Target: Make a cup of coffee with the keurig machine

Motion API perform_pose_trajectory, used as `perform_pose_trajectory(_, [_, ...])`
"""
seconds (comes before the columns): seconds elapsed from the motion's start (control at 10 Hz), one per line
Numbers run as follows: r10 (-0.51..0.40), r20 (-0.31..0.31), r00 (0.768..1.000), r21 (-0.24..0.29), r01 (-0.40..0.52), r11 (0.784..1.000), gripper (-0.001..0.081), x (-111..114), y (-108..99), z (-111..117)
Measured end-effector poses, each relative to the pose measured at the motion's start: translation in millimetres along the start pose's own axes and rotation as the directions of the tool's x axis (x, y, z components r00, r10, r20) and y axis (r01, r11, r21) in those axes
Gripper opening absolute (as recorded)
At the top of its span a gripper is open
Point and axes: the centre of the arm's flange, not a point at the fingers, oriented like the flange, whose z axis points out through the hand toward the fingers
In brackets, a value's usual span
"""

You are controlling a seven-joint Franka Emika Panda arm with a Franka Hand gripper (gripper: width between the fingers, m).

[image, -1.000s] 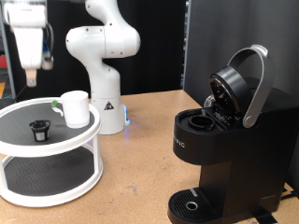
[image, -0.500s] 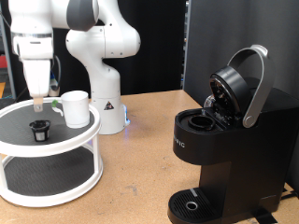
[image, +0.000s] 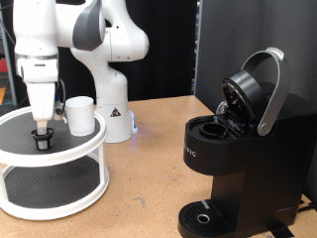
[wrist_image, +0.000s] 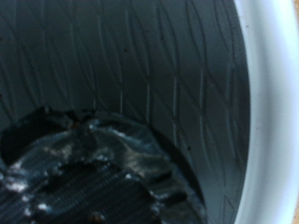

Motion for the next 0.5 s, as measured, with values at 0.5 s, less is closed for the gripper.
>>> perform_pose_trajectory(0.5, [0.002, 0.006, 1.0, -0.001, -0.002, 1.0, 0.0807, 0, 0, 18])
